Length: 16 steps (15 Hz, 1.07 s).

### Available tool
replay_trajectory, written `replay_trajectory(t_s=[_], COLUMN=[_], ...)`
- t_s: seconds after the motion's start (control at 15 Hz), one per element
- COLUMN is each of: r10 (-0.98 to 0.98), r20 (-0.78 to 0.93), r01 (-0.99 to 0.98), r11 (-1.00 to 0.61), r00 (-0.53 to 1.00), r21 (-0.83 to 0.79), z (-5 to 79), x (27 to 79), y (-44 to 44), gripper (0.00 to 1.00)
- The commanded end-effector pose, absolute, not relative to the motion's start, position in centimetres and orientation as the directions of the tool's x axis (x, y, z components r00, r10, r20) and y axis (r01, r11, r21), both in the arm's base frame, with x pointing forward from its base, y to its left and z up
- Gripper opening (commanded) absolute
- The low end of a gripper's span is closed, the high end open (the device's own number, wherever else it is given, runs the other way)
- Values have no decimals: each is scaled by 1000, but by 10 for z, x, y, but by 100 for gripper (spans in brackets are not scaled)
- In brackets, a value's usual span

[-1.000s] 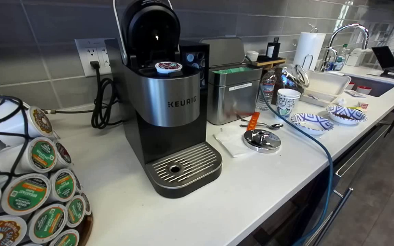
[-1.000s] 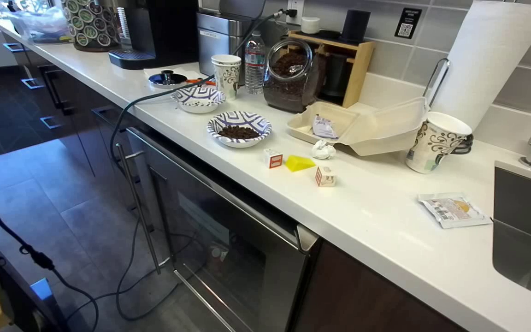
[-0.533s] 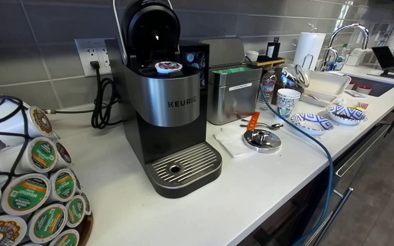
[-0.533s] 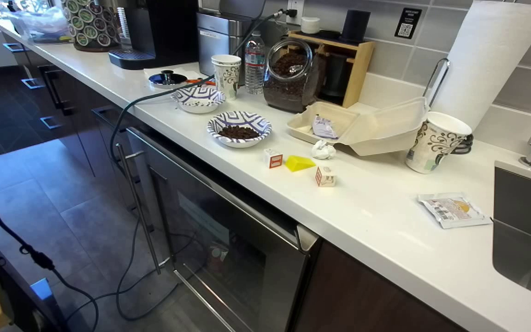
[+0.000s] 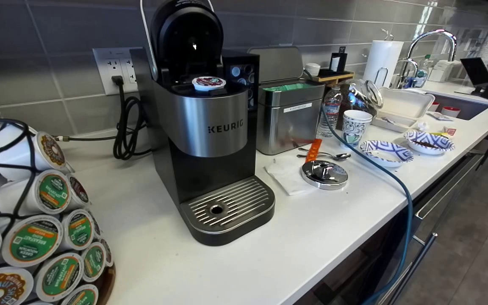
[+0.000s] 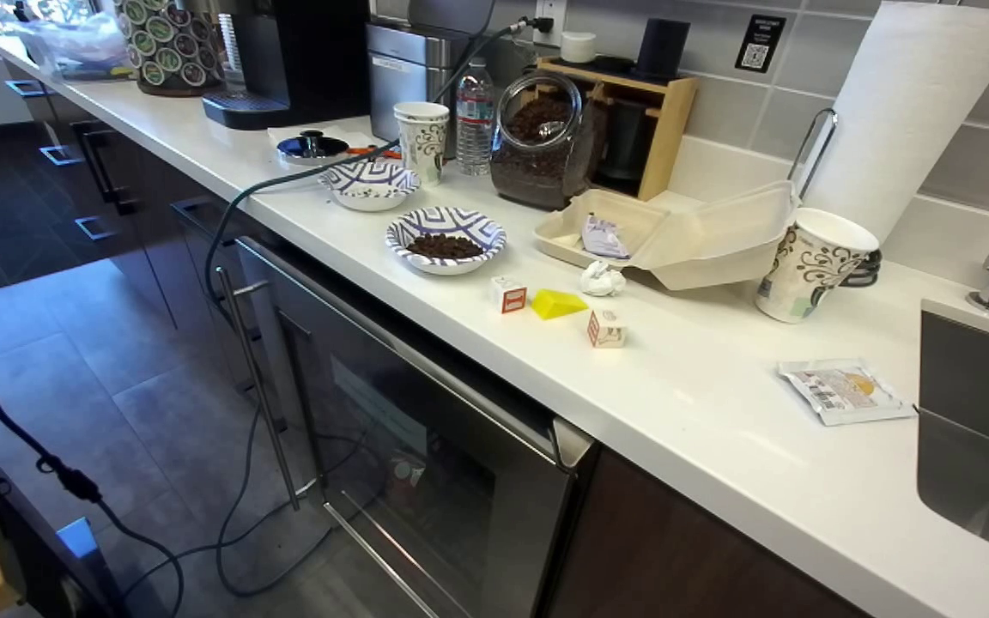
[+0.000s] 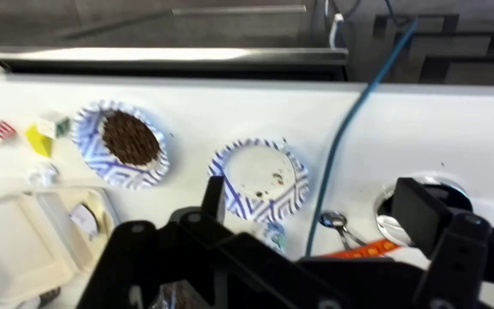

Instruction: Put the silver lid on the transparent container

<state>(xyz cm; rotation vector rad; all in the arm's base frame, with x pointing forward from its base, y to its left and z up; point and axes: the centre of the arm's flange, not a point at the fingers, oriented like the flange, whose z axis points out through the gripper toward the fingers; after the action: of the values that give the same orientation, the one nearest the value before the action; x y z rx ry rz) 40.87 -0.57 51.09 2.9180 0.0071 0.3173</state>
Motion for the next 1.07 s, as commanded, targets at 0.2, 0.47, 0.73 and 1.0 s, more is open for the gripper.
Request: replay_trajectory(t_s=[0.2, 0.47, 0.73, 1.0], r10=[99, 195, 180, 184], r20=[410, 341, 361, 297], r01=[139, 265, 249, 223], r11=[-988, -949, -956, -969], r00=[907, 920, 915, 937], r21=[-69, -171, -152, -104], z=[426, 368, 364, 333], x=[527, 554, 543, 564], y=[54, 82, 100, 113], gripper=[100, 100, 100, 100])
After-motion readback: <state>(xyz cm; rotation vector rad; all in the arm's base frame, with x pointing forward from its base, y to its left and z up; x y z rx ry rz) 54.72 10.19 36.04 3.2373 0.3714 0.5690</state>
